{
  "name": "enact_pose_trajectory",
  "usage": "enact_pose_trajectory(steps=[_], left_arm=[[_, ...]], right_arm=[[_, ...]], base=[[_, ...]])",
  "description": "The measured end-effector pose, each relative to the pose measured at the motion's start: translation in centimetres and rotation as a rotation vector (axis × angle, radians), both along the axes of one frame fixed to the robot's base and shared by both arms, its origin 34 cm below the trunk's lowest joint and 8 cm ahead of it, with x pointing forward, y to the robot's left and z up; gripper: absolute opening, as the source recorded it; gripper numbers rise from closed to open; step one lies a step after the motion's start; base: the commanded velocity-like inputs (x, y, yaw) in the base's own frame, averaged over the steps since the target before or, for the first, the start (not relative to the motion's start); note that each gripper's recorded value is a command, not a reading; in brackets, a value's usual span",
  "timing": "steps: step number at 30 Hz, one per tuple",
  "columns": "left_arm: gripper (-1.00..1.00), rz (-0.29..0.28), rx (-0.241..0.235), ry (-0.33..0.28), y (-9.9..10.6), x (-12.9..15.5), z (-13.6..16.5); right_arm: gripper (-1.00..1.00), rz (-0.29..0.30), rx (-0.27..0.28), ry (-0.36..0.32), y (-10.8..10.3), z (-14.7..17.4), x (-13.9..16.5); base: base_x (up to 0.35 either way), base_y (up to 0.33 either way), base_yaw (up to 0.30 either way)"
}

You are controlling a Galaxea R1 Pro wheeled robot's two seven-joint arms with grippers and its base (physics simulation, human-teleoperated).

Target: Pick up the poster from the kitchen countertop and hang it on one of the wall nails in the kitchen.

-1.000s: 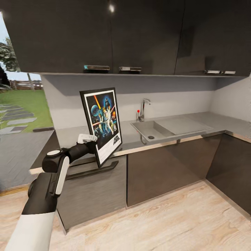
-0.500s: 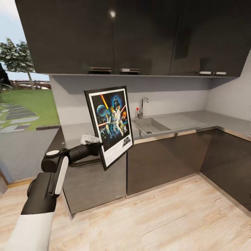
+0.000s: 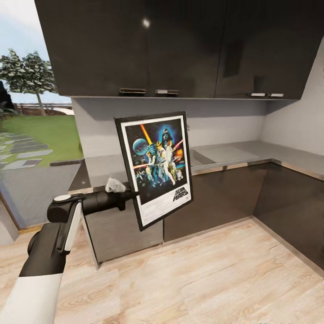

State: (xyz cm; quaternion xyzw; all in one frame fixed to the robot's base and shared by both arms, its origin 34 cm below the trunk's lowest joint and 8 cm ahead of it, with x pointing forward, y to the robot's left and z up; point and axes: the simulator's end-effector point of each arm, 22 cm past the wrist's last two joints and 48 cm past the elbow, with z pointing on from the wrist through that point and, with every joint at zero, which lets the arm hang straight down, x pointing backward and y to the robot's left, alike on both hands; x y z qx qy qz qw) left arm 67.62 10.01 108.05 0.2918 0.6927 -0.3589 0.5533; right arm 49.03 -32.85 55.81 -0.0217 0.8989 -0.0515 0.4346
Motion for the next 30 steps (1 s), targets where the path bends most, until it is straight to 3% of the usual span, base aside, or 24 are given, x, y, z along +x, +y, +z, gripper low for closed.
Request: enact_pose_trajectory(steps=[5,10,17,20,21,26,30], left_arm=[[-1.00,-0.068,-0.008,0.044,-0.3,-0.7,-1.8],[-1.00,-0.115,-0.006,0.002,-0.5,-0.6,-4.6],[-1.00,-0.151,-0.005,-0.018,-0.6,-0.5,-11.1],[-1.00,-0.159,-0.005,-0.021,-0.5,-0.7,-15.6],[-1.00,-0.162,-0.003,-0.028,-0.5,-1.0,-17.8],[-1.00,-0.165,0.008,-0.071,0.0,-2.4,-20.5],[-1.00,-0.167,0.037,-0.150,0.6,-3.9,-19.3]], right_arm=[[1.00,0.036,-0.005,-0.008,-1.2,0.6,0.7],[1.00,0.156,0.062,-0.034,0.9,2.1,2.4],[1.00,0.201,0.089,-0.038,2.1,4.6,5.5],[1.00,0.276,0.129,-0.074,4.4,8.2,8.2],[1.00,0.341,0.175,-0.076,6.2,10.2,9.1],[1.00,0.442,0.247,-0.118,8.2,15.4,10.5],[1.00,0.458,0.255,-0.143,8.3,17.0,10.7]], base=[[-0.037,0.000,0.000],[-0.008,0.000,0.000],[-0.001,0.000,0.000],[0.000,0.000,0.000],[0.000,0.000,0.000],[0.000,0.000,0.000],[0.000,0.000,0.000]])
